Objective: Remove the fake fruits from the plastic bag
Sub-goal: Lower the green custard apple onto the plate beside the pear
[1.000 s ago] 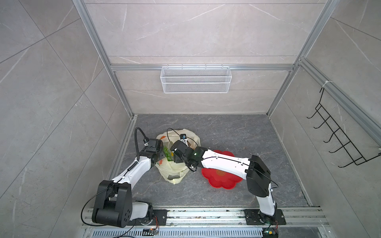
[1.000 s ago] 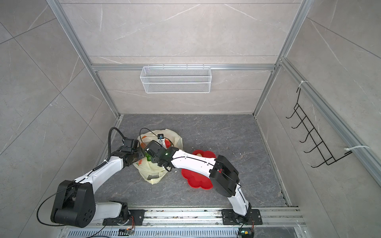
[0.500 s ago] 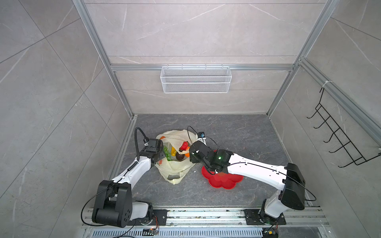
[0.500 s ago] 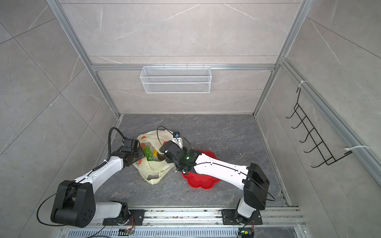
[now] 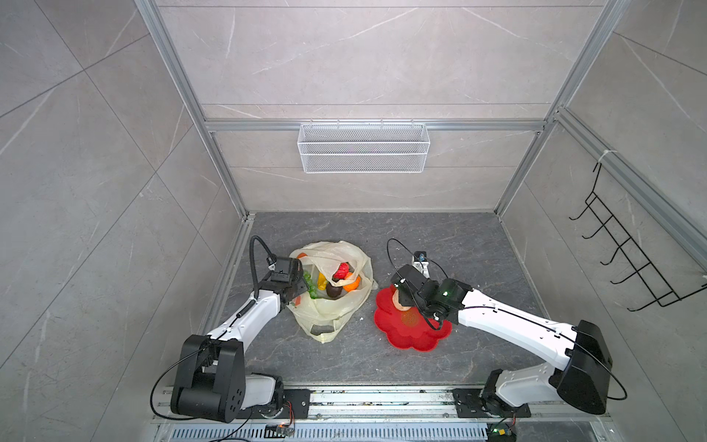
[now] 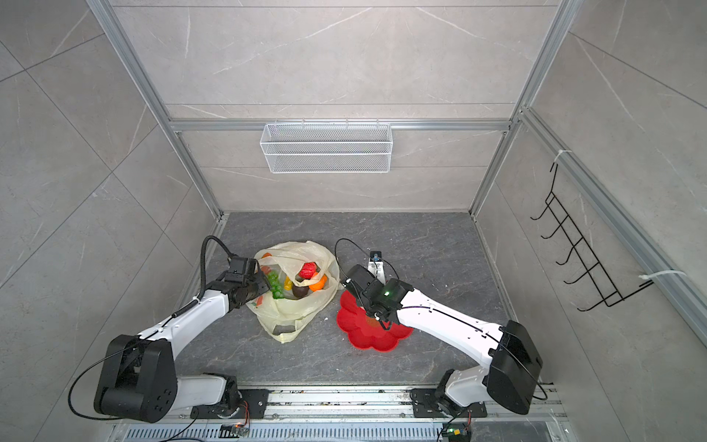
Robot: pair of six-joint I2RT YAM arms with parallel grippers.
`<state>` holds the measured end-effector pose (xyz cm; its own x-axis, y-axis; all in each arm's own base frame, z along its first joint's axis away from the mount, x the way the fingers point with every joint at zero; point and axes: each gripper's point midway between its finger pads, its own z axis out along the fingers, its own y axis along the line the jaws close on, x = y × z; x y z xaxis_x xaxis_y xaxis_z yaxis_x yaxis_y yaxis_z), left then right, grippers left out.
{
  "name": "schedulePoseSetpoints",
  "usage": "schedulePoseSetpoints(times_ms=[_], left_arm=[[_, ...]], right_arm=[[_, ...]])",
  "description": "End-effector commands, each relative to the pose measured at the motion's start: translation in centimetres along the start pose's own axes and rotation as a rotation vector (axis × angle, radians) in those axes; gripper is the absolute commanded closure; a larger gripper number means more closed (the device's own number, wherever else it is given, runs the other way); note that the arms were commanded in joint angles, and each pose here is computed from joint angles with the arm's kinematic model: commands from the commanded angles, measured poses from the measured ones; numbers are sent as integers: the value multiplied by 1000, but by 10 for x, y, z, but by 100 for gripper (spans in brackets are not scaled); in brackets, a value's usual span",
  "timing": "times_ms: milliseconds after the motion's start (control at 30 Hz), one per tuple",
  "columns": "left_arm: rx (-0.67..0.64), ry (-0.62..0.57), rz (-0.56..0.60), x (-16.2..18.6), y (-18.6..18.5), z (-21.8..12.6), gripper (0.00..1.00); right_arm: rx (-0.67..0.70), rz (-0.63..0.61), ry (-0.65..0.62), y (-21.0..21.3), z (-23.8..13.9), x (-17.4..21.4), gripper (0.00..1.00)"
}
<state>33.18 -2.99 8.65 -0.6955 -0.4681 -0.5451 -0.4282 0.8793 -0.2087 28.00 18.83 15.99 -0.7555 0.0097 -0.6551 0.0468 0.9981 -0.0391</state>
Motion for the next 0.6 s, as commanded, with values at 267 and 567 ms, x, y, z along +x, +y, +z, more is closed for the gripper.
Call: schedulePoseSetpoints(times_ms=[267, 567], left_arm=[[22, -16, 8, -3, -5, 0, 30], [24, -18, 9, -4, -5, -1, 30]], right_arm=[[226, -11, 86, -50, 34, 29, 33], [256, -17, 83, -47, 50, 35, 33]])
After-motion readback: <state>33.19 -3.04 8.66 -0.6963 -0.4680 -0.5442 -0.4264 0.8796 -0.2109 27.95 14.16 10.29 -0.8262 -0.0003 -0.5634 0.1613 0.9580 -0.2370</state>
